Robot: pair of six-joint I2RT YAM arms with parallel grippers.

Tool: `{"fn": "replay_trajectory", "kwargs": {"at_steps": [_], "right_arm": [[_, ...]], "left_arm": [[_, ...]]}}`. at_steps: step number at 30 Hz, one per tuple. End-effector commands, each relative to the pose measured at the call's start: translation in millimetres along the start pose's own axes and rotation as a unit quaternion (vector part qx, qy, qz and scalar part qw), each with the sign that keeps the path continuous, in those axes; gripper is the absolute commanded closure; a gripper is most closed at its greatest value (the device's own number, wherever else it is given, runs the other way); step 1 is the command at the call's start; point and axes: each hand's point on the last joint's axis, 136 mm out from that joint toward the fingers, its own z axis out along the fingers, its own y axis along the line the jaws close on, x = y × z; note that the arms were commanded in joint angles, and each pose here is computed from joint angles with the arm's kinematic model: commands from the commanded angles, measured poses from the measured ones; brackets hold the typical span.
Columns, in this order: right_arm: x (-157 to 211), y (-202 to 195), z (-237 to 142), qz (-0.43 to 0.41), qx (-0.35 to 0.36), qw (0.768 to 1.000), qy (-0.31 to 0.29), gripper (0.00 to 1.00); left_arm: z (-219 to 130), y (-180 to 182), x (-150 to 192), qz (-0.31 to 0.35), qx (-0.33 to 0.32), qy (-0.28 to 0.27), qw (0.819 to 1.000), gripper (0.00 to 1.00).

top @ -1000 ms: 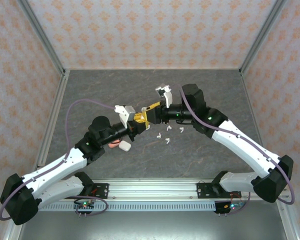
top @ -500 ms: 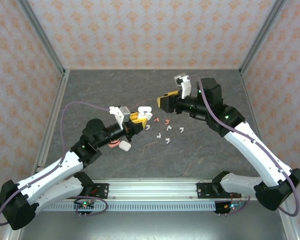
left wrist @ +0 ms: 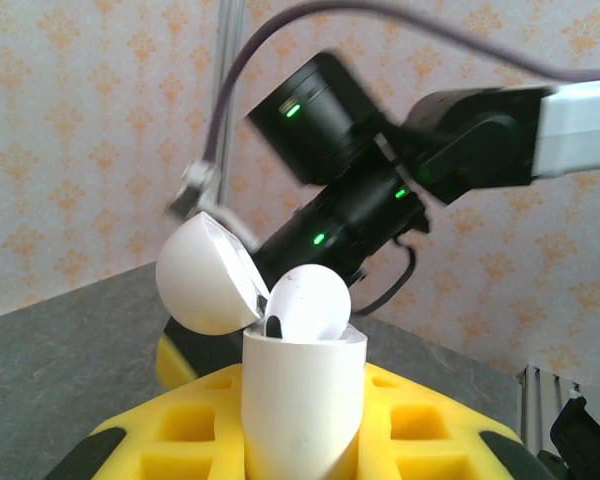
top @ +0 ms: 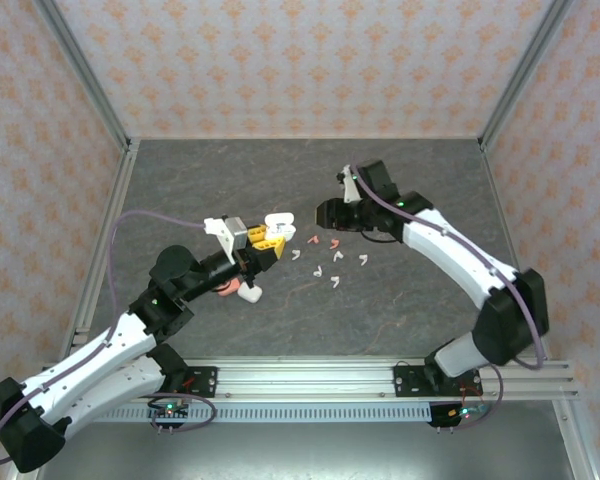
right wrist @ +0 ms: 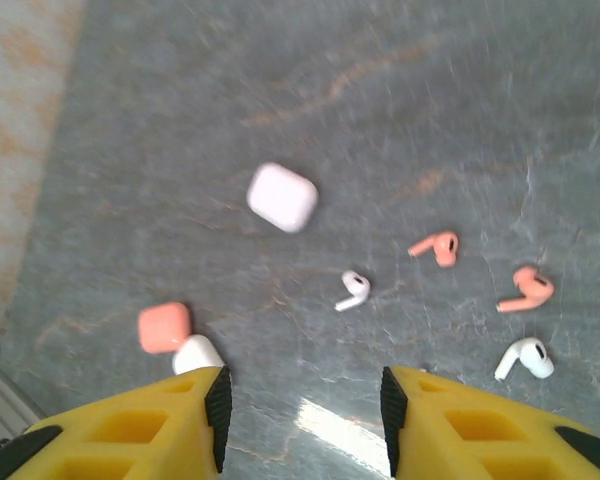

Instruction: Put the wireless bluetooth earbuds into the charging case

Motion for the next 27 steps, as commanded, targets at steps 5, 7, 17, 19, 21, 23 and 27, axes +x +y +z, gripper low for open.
{"fn": "replay_trajectory", "kwargs": {"at_steps": [5, 7, 17, 19, 21, 23, 27], "right_arm": [[28, -4, 65, 0.056, 0.035, 0.996, 0.051, 0.54], [32, -8, 81, 0.067, 0.052, 0.995, 0.051, 0.54], [52, -19, 142, 0.053, 0.121, 0.988, 0.082, 0.55], [55, -22, 148, 0.049, 0.129, 0.987, 0.086, 0.55], [57, -24, 152, 0.041, 0.138, 0.985, 0.091, 0.54], [58, -25, 155, 0.033, 0.144, 0.984, 0.097, 0.54], [66, -29, 160, 0.011, 0.163, 0.98, 0.117, 0.54]], "left_arm": [[-5, -3, -7, 0.015, 0.0, -0.012, 1.0, 1.0], [-5, -4, -7, 0.015, 0.001, -0.013, 1.0, 1.0], [-9, -5, -8, 0.016, 0.0, -0.015, 1.0, 1.0], [-10, -5, -9, 0.016, -0.001, -0.015, 1.0, 1.0], [-10, -4, -8, 0.016, -0.002, -0.014, 1.0, 1.0], [-11, -4, -8, 0.016, -0.002, -0.015, 1.0, 1.0], [-11, -4, -8, 0.017, -0.004, -0.015, 1.0, 1.0]]}}
